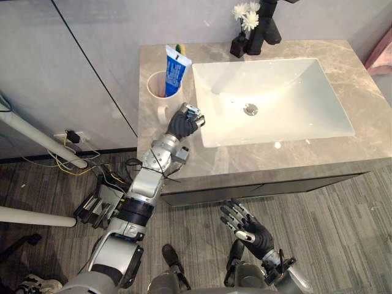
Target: Organize washtable
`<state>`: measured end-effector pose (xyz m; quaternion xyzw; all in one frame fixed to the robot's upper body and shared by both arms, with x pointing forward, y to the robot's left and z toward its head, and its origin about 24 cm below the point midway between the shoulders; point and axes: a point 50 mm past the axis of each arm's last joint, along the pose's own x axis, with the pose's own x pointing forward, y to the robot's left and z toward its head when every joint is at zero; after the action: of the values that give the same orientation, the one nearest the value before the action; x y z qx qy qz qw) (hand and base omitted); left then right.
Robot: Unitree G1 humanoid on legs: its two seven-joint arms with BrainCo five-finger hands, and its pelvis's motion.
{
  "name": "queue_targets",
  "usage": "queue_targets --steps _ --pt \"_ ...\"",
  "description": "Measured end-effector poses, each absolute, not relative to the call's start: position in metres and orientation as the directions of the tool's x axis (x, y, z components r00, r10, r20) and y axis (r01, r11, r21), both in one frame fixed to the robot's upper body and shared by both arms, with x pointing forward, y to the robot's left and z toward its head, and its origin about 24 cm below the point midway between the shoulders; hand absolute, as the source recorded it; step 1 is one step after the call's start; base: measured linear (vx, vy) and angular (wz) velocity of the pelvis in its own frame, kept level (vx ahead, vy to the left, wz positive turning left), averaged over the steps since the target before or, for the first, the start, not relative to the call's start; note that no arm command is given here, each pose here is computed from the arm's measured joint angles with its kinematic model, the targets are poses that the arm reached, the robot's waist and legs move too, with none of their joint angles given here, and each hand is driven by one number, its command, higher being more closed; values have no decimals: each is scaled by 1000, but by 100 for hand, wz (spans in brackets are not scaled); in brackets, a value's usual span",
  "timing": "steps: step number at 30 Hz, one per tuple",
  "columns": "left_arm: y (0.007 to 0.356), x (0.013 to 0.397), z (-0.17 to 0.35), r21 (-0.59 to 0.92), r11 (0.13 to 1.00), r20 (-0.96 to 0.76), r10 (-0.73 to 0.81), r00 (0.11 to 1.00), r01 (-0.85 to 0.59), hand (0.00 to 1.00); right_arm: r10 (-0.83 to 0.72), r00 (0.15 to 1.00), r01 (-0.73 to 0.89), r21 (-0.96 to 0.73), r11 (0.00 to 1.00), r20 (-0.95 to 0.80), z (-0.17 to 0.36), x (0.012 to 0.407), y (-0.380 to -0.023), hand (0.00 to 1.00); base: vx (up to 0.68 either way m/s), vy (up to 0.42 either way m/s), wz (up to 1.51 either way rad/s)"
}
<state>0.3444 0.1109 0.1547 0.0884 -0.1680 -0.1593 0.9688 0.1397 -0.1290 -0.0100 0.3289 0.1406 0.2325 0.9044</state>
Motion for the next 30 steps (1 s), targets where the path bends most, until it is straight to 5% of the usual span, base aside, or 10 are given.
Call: queue_targets --steps 18,30 --pt "107 344 159 258 923 306 -359 882 286 100 529 842 -337 668 664 -102 -11 138 -124 0 0 0 0" --pt "38 291 188 206 737 463 -653 600 643 100 533 843 -354 663 659 -79 -7 144 -124 0 7 -2 6"
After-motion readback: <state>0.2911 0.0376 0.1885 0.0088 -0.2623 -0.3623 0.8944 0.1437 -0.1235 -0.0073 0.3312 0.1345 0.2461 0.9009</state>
